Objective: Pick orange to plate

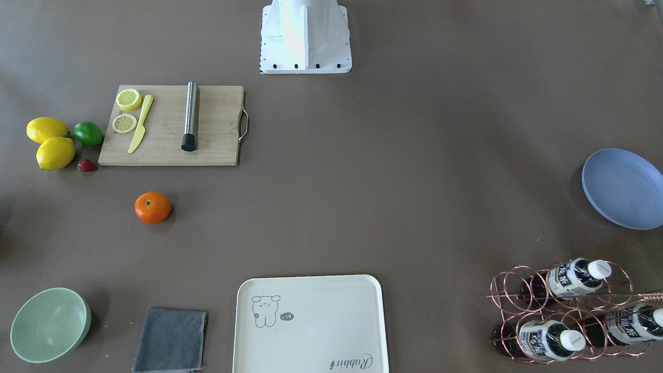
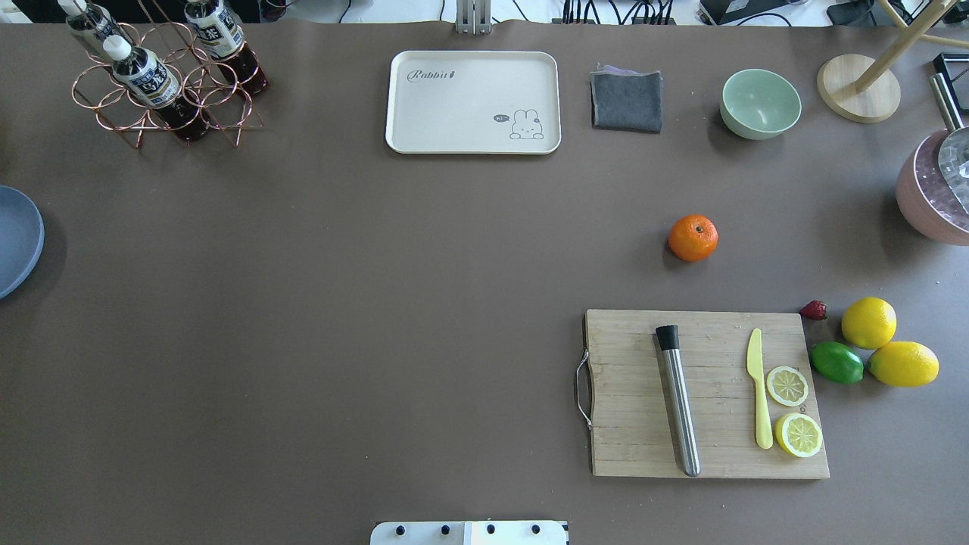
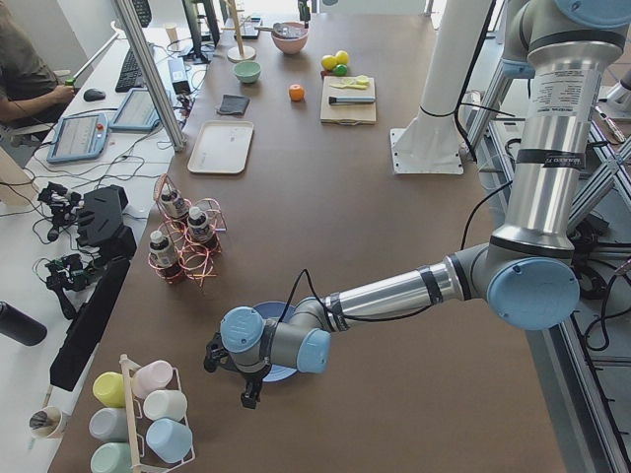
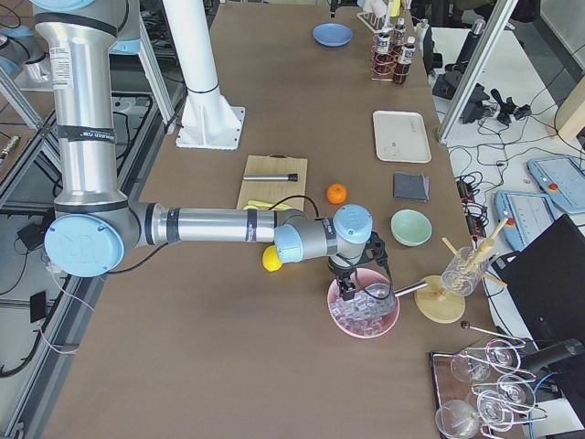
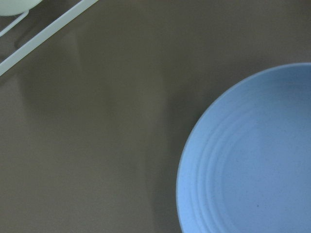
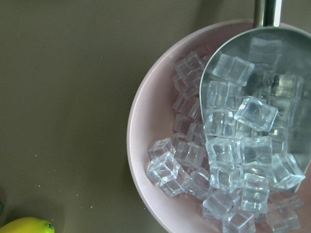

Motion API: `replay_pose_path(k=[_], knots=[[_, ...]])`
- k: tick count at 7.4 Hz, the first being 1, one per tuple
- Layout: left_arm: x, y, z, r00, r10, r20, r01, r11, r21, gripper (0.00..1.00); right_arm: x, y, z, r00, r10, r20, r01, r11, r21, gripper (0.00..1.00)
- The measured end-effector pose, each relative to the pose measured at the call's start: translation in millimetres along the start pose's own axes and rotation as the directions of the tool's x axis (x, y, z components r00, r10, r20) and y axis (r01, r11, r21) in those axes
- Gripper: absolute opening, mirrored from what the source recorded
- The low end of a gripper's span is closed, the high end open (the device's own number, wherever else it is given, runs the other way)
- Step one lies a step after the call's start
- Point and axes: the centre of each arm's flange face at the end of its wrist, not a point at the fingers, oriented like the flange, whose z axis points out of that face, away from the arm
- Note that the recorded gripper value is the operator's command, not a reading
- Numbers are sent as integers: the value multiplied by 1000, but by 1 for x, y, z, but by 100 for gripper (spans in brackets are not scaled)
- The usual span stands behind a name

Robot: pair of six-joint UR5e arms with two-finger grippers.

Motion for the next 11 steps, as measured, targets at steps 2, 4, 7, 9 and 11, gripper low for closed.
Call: replay_pose_path(k=[2,4,7,9,11], knots=[[0,-8,10,1000,-10,-5,9,1000,-19,95,-2,-1,2,1000,-4,9,4,1000,-2,100],[11,-16,22,1000,-18,-11,18,999,-42,86,-6,-2,4,1000,-12,12,12,1000,-6,100],[18,-16,34,1000,-17,-14,16,998,-66,69,-9,-4,7,1000,-19,13,19,1000,-11,100],[19,-14,41,1000,-16,-14,15,997,-79,51,-10,-4,9,1000,-22,14,22,1000,-14,100],[21,-11,48,1000,-10,-14,9,996,-90,34,-11,-5,8,1000,-24,14,24,1000,-12,100]])
